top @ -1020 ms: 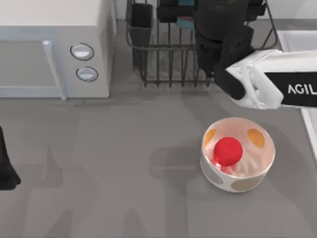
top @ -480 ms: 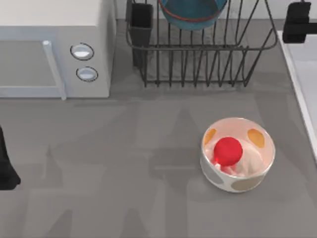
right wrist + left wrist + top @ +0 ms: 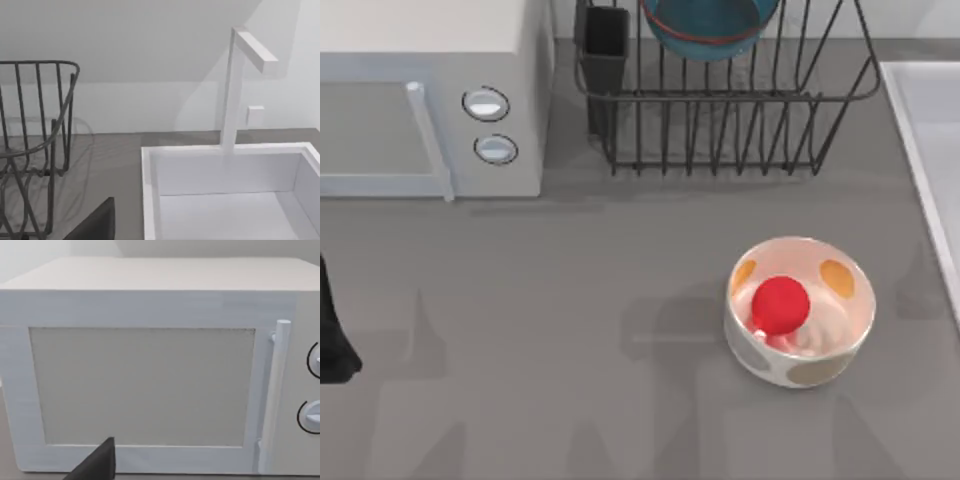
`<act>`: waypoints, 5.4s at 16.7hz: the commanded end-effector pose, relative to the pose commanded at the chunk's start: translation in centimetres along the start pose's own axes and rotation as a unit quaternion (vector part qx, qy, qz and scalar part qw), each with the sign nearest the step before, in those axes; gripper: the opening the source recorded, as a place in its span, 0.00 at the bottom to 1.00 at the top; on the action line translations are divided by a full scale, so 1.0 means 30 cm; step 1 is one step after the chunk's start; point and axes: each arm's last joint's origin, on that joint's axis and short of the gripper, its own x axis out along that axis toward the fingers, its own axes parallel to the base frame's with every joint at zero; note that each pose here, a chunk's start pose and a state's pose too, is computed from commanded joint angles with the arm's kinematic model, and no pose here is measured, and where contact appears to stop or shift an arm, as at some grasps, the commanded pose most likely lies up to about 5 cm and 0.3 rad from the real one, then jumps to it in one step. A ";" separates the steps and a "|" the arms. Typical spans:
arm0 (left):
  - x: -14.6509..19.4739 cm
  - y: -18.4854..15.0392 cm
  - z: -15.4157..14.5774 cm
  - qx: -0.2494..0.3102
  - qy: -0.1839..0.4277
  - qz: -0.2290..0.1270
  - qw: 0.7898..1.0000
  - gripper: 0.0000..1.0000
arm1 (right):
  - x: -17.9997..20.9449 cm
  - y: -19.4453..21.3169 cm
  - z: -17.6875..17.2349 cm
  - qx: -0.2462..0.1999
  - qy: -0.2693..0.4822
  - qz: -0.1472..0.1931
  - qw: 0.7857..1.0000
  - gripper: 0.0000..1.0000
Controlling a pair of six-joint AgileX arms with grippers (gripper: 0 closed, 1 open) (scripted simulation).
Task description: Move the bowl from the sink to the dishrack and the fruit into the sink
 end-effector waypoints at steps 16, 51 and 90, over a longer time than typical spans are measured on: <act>0.000 0.000 0.000 0.000 0.000 0.000 1.000 1.00 | -0.078 -0.021 -0.240 0.002 -0.053 0.038 0.998 1.00; 0.000 0.000 0.000 0.000 0.000 0.000 1.000 1.00 | 0.098 0.116 0.073 0.050 0.281 0.102 0.953 1.00; 0.000 0.000 0.000 0.000 0.000 0.000 1.000 1.00 | 0.624 0.631 -0.322 -0.022 0.668 0.025 0.743 0.92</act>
